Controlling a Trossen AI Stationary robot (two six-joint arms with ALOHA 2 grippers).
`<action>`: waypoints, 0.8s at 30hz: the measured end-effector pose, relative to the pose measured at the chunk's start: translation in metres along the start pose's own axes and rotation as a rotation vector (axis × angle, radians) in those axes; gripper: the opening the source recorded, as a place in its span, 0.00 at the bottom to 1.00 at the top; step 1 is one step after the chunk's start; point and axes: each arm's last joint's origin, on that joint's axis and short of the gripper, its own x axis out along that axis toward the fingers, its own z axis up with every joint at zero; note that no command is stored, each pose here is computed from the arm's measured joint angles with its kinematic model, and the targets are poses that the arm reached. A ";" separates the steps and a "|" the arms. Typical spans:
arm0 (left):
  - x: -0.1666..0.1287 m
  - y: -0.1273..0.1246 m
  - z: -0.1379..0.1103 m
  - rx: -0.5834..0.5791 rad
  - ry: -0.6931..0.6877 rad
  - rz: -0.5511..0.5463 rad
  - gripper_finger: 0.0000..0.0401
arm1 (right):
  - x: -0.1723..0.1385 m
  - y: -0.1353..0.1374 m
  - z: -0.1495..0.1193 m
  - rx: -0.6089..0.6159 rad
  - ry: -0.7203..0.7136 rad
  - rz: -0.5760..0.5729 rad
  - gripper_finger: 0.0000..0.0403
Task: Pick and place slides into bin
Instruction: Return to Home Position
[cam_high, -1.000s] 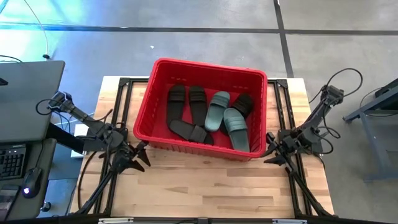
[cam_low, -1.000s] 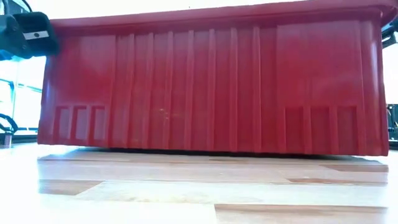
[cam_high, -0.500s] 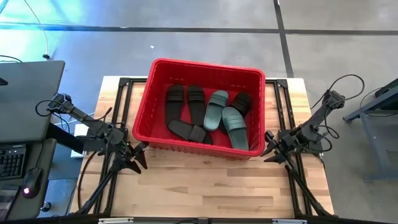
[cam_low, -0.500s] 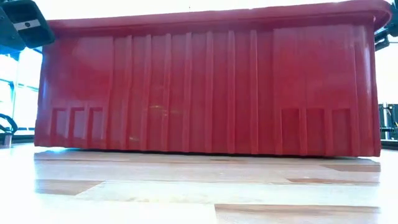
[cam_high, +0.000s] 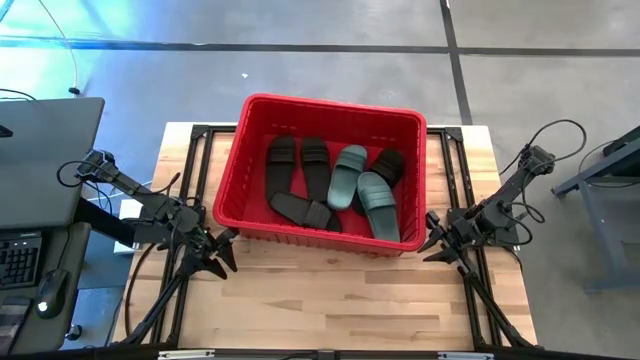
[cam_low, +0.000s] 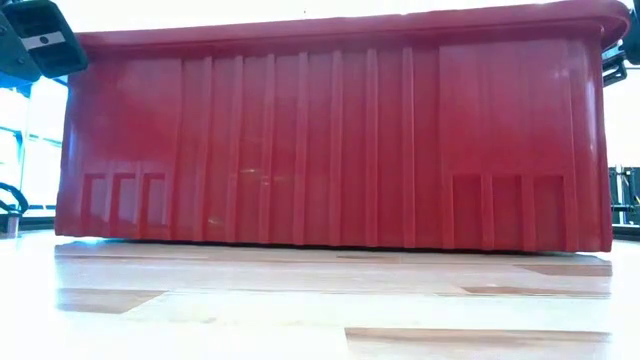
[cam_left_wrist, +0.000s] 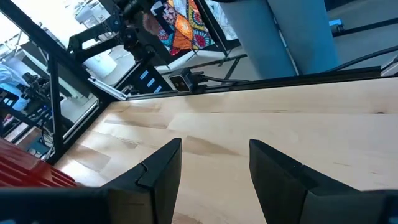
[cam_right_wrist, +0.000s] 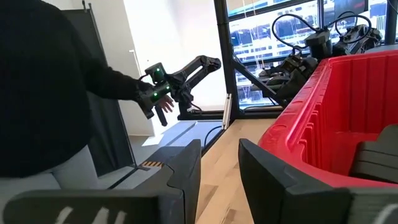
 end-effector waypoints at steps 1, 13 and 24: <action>0.000 0.000 0.000 0.000 0.000 0.000 0.43 | 0.000 0.000 0.000 0.000 0.000 0.000 0.25; 0.000 0.007 0.007 0.018 -0.045 0.108 0.43 | 0.000 0.000 0.001 0.009 -0.007 0.002 0.25; 0.004 0.018 0.050 -0.154 -0.234 -0.023 0.43 | 0.000 -0.001 0.001 0.034 -0.013 -0.052 0.25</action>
